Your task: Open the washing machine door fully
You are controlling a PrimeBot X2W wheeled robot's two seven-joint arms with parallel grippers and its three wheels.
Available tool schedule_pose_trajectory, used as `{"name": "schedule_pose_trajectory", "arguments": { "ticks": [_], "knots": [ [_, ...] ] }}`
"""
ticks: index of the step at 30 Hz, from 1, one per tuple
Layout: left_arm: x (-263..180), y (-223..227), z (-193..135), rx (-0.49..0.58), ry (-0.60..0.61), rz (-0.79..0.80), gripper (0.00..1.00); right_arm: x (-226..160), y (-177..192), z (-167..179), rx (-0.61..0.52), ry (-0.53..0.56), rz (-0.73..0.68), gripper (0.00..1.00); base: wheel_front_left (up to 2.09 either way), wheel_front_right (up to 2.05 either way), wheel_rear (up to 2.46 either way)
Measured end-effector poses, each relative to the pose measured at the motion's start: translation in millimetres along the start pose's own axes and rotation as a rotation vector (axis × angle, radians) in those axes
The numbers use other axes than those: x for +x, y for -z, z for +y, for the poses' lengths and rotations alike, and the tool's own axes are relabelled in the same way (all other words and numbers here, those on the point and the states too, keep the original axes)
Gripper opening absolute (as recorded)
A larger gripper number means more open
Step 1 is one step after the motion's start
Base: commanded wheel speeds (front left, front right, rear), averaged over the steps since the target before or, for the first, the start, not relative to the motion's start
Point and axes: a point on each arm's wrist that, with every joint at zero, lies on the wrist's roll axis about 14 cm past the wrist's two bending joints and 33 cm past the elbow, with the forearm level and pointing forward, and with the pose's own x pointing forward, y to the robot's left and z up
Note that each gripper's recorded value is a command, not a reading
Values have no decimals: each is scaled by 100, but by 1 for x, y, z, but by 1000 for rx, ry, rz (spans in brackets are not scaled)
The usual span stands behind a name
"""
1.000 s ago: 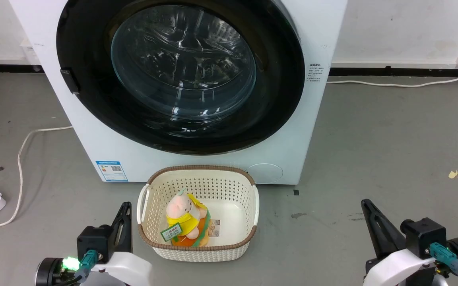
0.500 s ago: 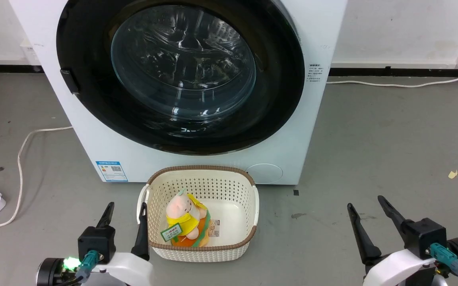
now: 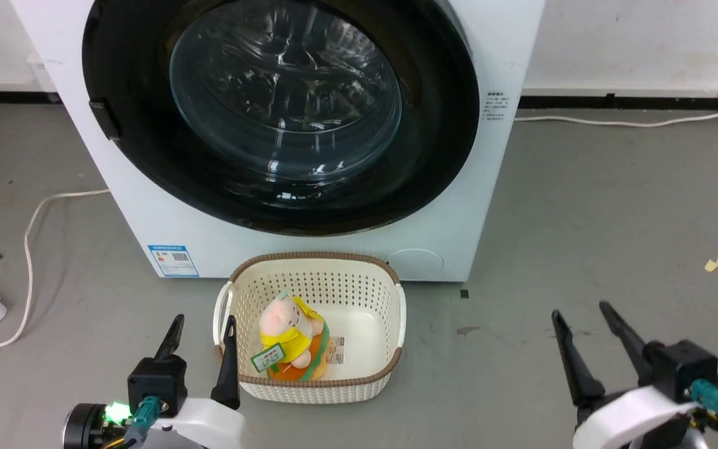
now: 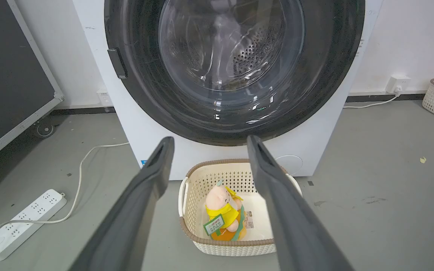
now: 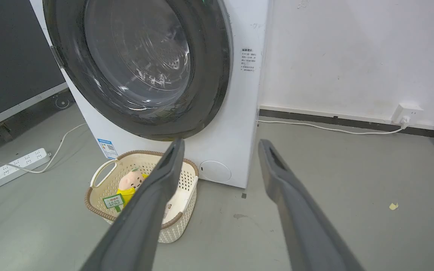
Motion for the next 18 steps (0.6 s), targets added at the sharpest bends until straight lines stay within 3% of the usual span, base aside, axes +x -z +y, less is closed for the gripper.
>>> {"name": "schedule_pose_trajectory", "arguments": {
  "ticks": [18],
  "knots": [
    [23, 5, -2, 1, -2, -10, 100, 61, -30, -9, 158, 3, -79, 100, 0, 0, 0]
  ]
}}
